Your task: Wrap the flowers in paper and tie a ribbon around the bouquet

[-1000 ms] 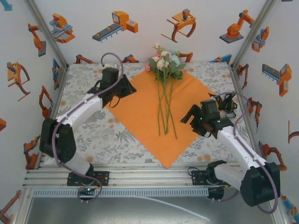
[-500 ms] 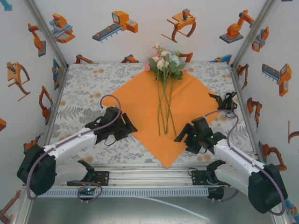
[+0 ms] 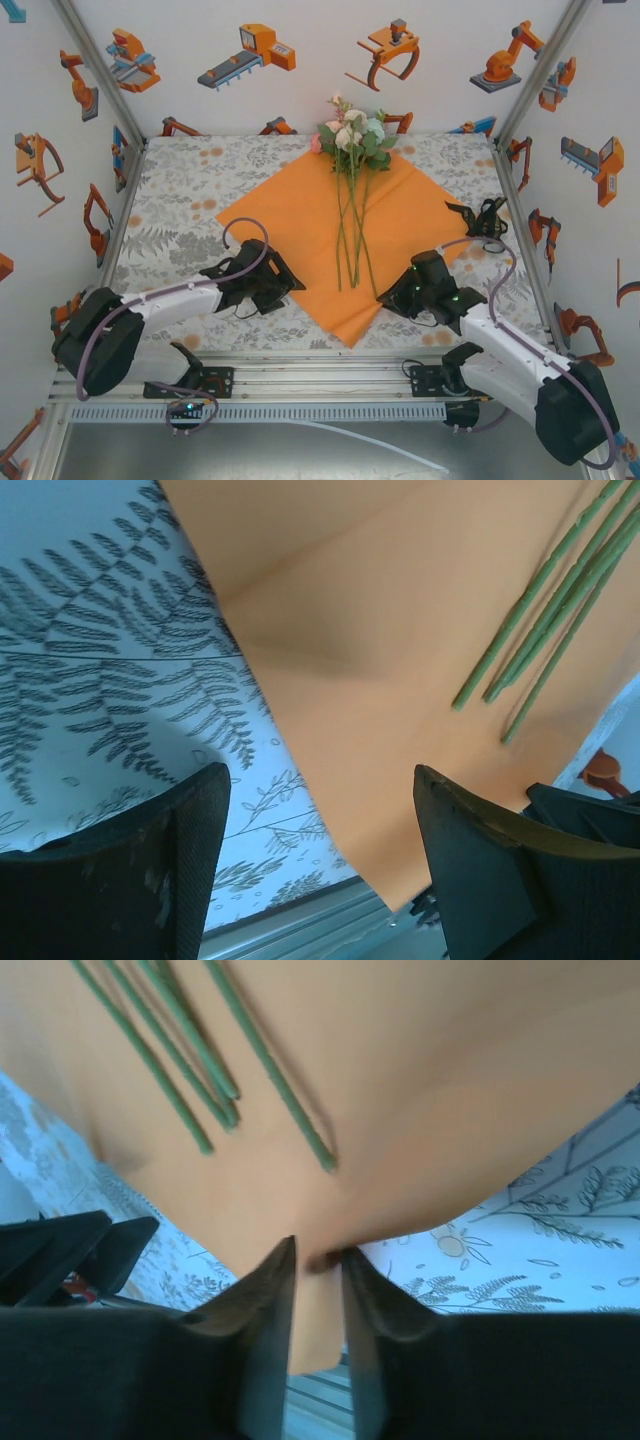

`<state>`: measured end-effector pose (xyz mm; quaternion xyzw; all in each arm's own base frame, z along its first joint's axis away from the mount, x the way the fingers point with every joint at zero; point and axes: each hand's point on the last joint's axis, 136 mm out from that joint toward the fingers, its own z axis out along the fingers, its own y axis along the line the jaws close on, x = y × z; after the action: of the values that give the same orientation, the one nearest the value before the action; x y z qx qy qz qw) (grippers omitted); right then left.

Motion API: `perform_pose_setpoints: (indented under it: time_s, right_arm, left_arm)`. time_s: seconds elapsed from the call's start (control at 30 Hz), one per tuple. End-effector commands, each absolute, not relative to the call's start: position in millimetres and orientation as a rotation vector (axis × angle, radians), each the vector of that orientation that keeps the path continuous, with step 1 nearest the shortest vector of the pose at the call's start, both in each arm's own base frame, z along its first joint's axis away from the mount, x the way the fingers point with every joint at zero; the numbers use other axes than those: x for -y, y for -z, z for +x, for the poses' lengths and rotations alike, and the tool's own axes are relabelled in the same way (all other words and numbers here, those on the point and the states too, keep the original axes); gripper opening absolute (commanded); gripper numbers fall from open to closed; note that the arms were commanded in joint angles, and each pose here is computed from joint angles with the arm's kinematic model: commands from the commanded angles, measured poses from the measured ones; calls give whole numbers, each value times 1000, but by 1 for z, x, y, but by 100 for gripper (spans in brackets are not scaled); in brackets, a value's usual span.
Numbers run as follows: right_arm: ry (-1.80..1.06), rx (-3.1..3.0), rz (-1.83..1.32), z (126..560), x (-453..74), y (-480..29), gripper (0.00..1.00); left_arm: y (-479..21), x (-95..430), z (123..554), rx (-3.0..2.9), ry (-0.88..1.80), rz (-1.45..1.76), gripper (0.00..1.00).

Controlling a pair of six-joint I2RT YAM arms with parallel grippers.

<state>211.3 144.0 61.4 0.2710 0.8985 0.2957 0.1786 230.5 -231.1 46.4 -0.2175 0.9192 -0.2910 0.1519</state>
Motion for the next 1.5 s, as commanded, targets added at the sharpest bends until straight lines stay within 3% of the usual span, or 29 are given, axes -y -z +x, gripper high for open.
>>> perform_pose_setpoints:
  time_s: [0.0,0.23,0.4,0.67,0.83,1.07,1.2,1.3,1.4,1.47]
  right_arm:
    - [-928,-2452,761,225,-154,-84,18]
    - [-946,-2415,744,232,-156,-95,3]
    - [-938,-2383,736,241,-156,-106,3]
    - [-907,-2382,720,248,-157,-114,3]
    - [-903,-2379,711,252,-158,-119,3]
    - [-896,-2390,698,252,-159,-120,4]
    - [-835,-2406,687,249,-152,-117,6]
    - [-803,-2408,684,247,-147,-115,12]
    - [-741,-2439,592,240,-141,-114,29]
    - [-642,-2458,426,234,-132,-121,46]
  left_arm:
    - [-43,244,226,-2650,891,-635,69]
    - [-63,251,232,-2604,854,-375,65]
    - [-113,284,227,-2372,899,285,62]
    - [-153,327,159,-1780,856,1172,81]
    - [-134,336,147,-1722,799,1311,86]
    - [-121,344,170,-1733,728,1183,85]
    - [-111,363,163,-1764,849,1202,75]
    - [-104,371,161,-1783,905,1181,56]
    - [-107,370,167,-1800,884,1144,34]
    - [-113,369,171,-1815,846,1147,20]
